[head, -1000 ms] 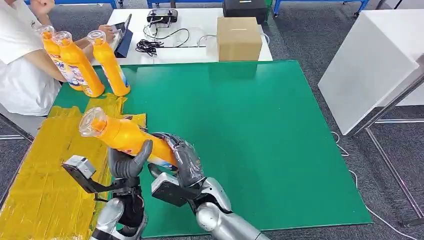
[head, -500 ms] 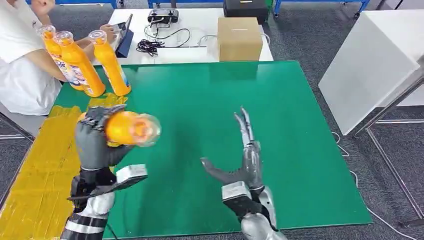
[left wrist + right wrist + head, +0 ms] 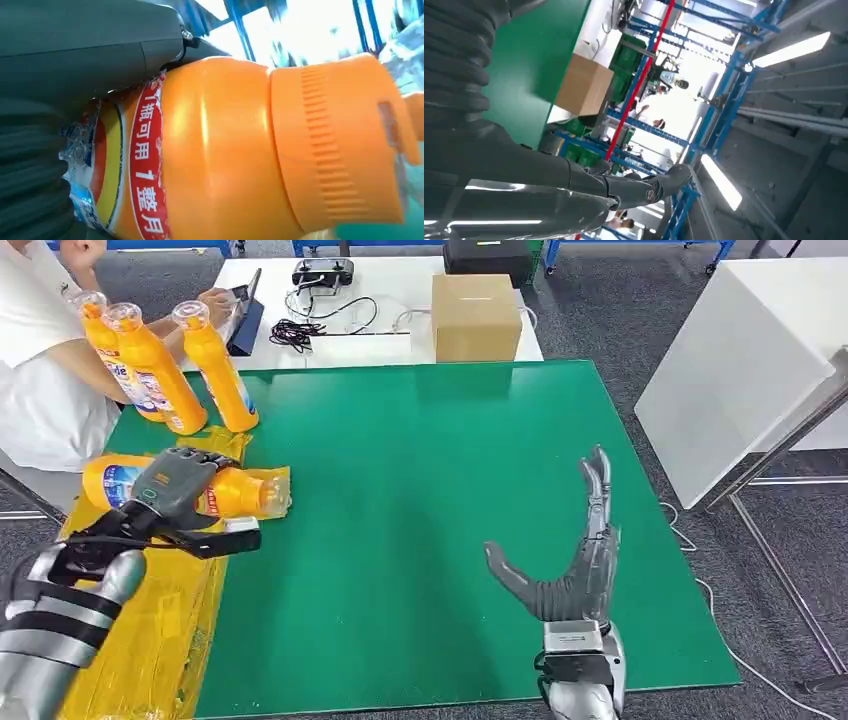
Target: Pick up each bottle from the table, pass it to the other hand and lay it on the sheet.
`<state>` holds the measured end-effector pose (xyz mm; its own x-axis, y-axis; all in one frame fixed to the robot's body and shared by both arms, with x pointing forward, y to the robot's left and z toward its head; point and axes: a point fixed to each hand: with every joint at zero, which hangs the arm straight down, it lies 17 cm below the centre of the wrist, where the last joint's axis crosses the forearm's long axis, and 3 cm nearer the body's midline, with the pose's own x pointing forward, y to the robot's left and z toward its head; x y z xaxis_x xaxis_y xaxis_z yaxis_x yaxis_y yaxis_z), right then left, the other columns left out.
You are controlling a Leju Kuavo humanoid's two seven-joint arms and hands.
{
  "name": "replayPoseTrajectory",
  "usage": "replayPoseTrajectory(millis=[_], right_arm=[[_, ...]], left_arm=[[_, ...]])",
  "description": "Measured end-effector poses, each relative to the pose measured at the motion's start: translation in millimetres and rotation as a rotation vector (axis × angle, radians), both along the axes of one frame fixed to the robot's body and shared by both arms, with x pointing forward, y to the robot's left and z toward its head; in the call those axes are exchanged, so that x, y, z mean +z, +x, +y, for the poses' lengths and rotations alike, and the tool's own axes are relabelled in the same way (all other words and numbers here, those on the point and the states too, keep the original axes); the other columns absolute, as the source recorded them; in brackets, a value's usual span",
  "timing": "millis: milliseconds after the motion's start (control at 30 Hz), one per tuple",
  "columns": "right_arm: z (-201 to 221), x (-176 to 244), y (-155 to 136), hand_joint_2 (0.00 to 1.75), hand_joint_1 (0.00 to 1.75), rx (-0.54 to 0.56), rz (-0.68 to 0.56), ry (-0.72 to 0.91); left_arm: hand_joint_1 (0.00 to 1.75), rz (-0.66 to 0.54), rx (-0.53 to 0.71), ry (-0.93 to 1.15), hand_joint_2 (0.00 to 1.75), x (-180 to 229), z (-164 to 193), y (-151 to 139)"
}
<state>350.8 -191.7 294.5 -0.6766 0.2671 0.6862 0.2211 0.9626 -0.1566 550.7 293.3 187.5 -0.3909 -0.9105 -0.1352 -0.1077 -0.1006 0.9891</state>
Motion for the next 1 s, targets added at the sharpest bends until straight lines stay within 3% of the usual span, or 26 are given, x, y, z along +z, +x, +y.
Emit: replayPoseTrajectory(millis=[167,367,500,733,1000], right_arm=[[-11,2,1,1.75,0.00,-0.021,-0.012,0.007],[-12,4,4,1.75,0.00,-0.025,-0.015,0.012],[-12,2,10,1.75,0.00,-0.018,-0.010,0.025],[-5,-6,21,1.75,0.00,0.007,0.015,0.012],[11,-11,30,1.75,0.00,0.048,0.037,-0.011]], left_arm=[[1.75,0.271,0.049,0.017,1.75,-15,46,25],[1.75,0.387,0.110,0.030,1.75,-13,86,39],[1.75,0.519,0.073,-0.126,1.75,-28,92,23],[1.75,0.573,0.103,-0.260,1.75,-48,121,1],[1.75,0.621,0.110,-0.309,1.75,-104,123,-32]])
